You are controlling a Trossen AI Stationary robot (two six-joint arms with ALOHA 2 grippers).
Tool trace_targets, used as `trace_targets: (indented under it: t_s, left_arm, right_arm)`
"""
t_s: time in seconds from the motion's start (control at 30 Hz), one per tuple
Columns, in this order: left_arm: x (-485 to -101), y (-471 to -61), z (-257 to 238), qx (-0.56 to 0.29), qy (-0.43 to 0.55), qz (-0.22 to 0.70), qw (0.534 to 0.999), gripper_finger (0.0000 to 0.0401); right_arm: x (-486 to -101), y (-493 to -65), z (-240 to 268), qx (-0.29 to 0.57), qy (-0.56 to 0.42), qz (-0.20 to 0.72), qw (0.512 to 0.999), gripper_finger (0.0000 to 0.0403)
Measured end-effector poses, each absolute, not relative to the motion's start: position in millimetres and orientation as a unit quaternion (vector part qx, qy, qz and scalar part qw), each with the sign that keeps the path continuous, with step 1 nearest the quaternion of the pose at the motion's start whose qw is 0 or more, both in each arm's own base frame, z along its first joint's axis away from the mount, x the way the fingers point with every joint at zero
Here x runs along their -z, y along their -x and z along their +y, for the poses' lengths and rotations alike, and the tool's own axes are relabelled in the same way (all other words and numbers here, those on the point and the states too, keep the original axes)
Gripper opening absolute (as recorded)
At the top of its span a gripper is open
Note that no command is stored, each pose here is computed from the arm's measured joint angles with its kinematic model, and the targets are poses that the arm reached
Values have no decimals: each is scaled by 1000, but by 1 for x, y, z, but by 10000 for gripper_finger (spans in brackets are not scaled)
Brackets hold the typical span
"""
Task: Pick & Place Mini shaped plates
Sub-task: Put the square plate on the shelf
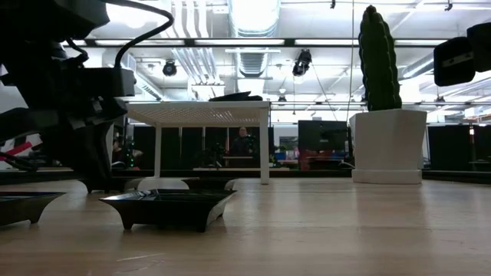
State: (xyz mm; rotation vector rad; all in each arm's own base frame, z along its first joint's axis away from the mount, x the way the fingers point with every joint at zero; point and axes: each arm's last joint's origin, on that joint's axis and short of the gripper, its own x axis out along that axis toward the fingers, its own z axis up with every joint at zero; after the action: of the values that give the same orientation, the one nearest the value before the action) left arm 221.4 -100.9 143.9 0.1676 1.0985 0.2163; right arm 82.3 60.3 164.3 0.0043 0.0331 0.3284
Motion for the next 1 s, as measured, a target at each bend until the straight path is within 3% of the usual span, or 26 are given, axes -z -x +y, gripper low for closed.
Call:
trace_targets:
  t_s: [0.13, 0.63, 1.0]
  left_arm:
    - [-143, -221, -101, -101, -80, 522, 843, 5]
    - [-168, -234, -107, -100, -77, 516, 847, 0]
    - [-213, -241, -108, -144, -145, 524, 827, 0]
  right_arm:
    - [-164, -82, 60, -163, -3, 16, 986, 8]
    - [-164, -82, 60, -163, -2, 16, 986, 8]
    - [-164, -82, 60, -163, -3, 17, 986, 8]
